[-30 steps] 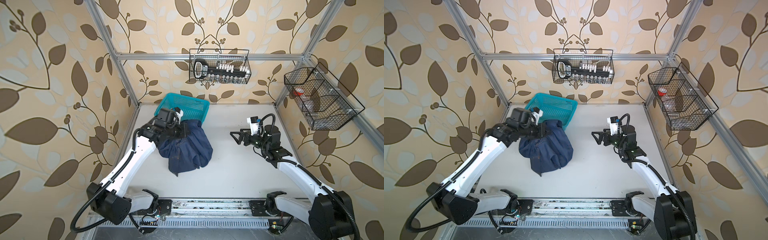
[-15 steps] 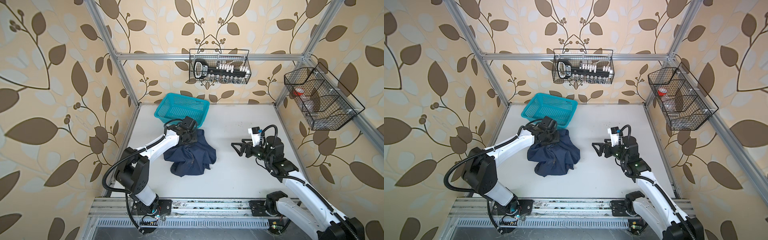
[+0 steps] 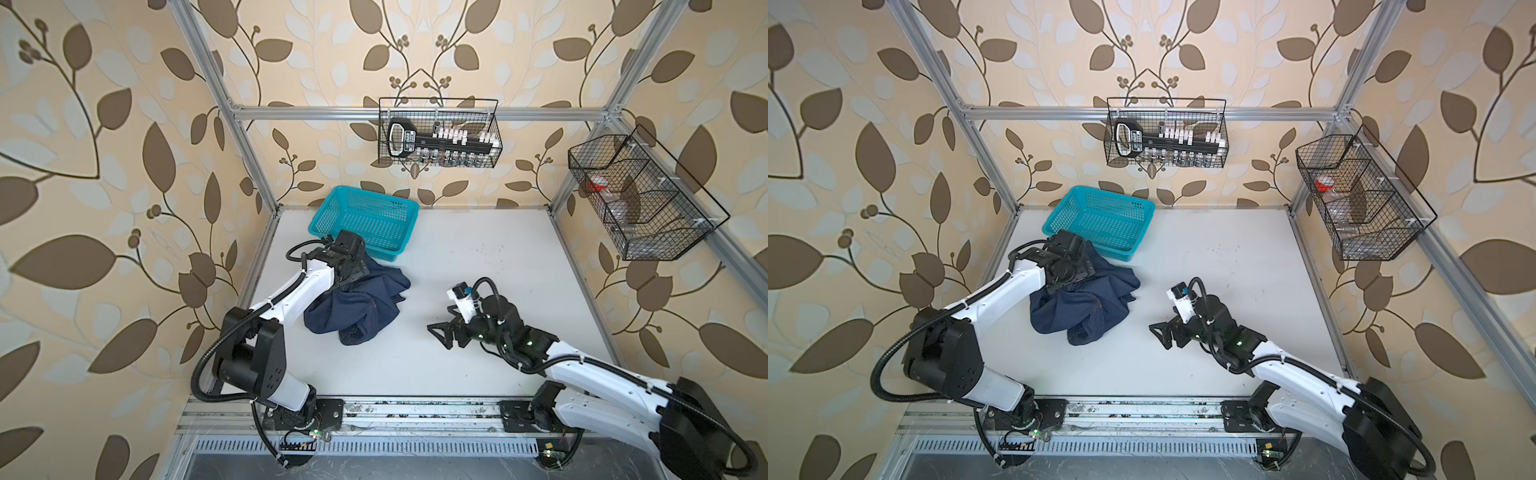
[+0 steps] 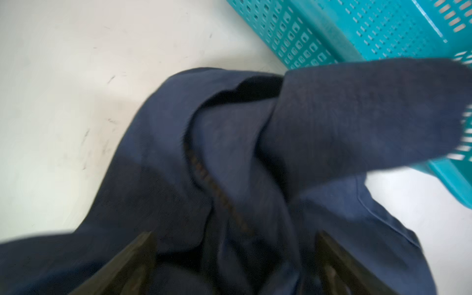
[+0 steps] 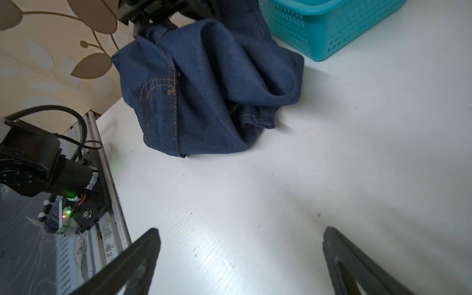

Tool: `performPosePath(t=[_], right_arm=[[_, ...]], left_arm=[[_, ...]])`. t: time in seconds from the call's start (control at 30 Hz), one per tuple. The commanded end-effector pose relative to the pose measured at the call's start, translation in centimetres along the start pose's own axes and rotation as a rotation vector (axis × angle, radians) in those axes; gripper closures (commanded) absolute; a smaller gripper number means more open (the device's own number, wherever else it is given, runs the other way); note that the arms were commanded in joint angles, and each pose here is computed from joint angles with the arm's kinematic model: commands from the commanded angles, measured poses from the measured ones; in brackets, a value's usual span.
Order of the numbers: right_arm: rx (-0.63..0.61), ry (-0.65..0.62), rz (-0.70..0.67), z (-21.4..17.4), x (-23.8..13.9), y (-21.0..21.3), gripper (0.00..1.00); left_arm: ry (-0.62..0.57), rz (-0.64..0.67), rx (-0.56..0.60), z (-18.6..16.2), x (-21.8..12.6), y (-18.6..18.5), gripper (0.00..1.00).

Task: Fold and stack the trousers
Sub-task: 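Reach the right gripper to the jeans and grasp the waistband edge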

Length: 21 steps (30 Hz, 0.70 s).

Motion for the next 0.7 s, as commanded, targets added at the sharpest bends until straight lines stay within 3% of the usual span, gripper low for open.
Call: performPosePath(t=[0.0,0.13,0.23,0.47,0.67], right_arm=[[-0.099,-0.067,0.008,1.5,2.5,1.7,0.00],[-0.154,-0.065,0.051,1.2,5.7,3.5,0.00],[-0.198,-0.072,0.085,1.0,8.0,4.7,0.00],[-0.164,-0.077,0.097,1.6,13.1,4.7,0.00],[-0.143,-0.031,0.092,1.2,16.0,3.5,0.01]], left_arm=[[-0.047,0.050,0.021,1.1,-4.4,3.4,0.01],[-0.060,0.042,-0.005,1.4,-7.2,6.2,0.01],[0.003,0.062,-0.005,-0.2,-7.9,7.6,0.01],[0.168,0.020,-0.152,-6.1,-4.2,10.2,0.01],[0.157,-0.025,-0.270,-6.8,-1.9,11.5,0.01]])
Point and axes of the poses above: each gripper's point midway between its finger pads, its own x axis out along the fingers, its own y axis along the line the jaws close on, z = x × y, the point moved 5 cm from there along -x, back along the fingers, and after that the axes turned 8 degrees about x, right-handed, at the moved point
